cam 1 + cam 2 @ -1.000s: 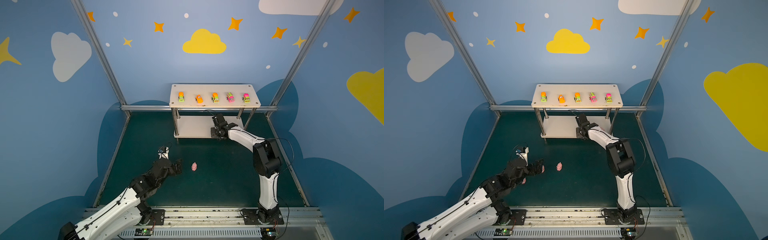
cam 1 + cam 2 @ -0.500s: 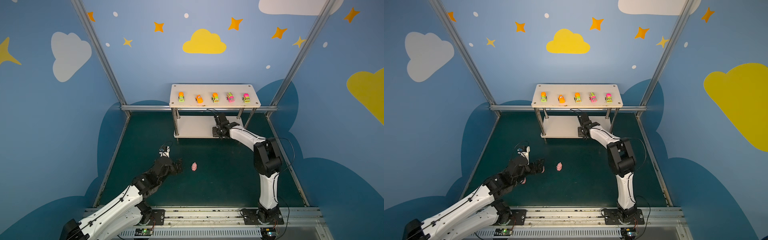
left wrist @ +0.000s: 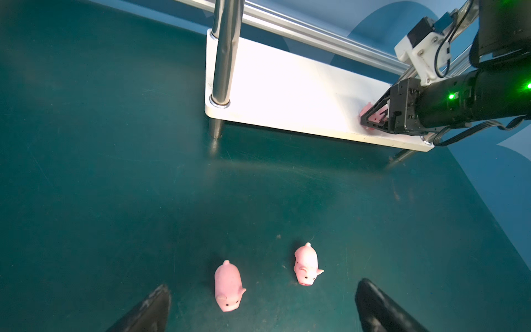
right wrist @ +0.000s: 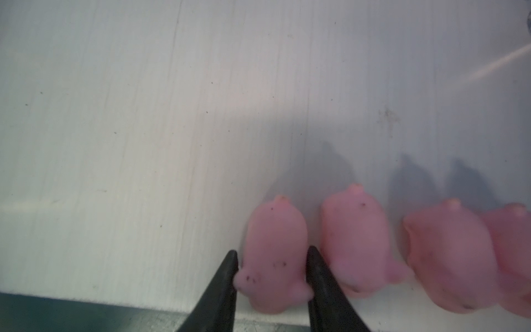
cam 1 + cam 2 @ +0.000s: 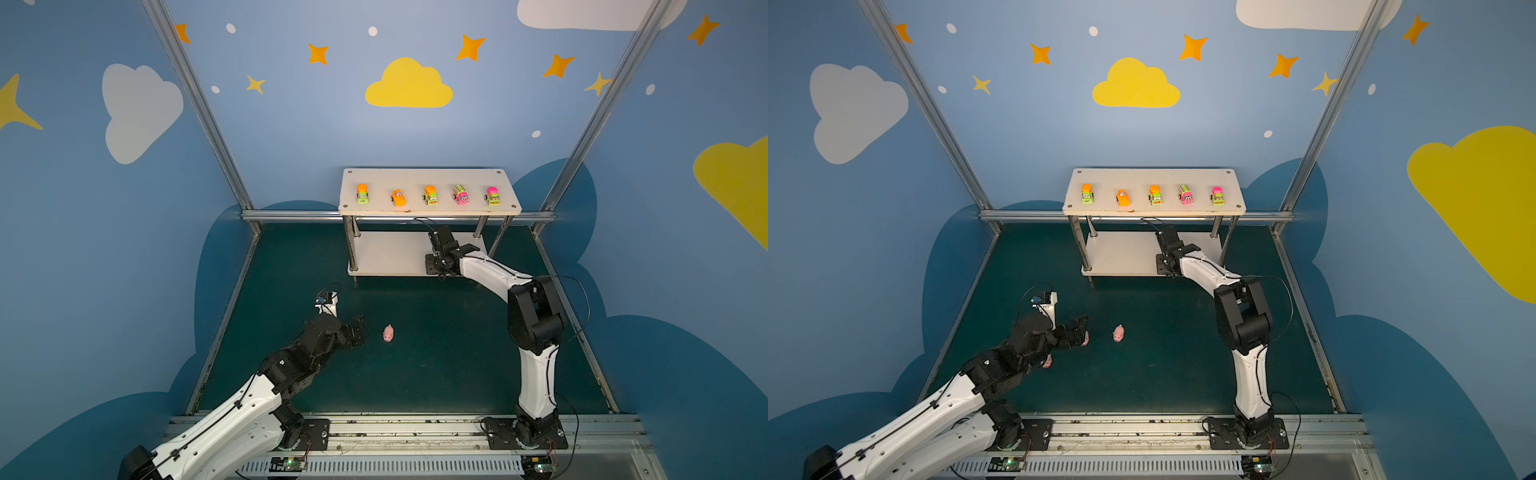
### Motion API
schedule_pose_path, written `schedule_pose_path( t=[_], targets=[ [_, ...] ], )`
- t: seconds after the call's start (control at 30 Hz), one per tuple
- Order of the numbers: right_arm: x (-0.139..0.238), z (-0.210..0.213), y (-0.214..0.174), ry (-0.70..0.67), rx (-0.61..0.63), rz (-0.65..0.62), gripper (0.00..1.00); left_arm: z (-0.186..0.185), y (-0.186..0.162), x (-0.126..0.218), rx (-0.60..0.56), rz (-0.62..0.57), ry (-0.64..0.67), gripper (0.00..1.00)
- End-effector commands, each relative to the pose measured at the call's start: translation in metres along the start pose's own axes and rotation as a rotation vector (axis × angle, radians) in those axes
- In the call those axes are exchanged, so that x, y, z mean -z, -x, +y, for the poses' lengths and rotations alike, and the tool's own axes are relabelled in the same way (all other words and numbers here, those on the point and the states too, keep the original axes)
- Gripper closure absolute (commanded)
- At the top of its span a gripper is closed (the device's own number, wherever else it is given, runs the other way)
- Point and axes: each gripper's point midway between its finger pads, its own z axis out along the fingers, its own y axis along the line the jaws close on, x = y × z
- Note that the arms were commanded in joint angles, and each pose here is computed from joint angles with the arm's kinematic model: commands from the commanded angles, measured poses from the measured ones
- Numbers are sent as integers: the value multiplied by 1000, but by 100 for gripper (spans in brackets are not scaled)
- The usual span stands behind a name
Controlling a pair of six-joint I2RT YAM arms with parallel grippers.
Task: Place and organize the plastic toys onto the shelf
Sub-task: 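Set the fourth pig beside the row and open the right gripper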
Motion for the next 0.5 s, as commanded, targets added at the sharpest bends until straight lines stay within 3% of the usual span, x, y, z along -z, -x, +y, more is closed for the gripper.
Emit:
schedule_pose_path(
  t=[0.0, 0.3, 0.47],
  targets=[
    [24, 1, 13, 20, -1, -33, 60, 3, -2, 2, 7, 5, 4, 0],
    [44, 7, 13, 56, -1, -51, 54, 9, 0, 9, 38, -12, 23, 0],
    [55, 10, 2, 78, -7, -52, 45, 9, -1, 12, 49, -13, 14, 0]
  ],
)
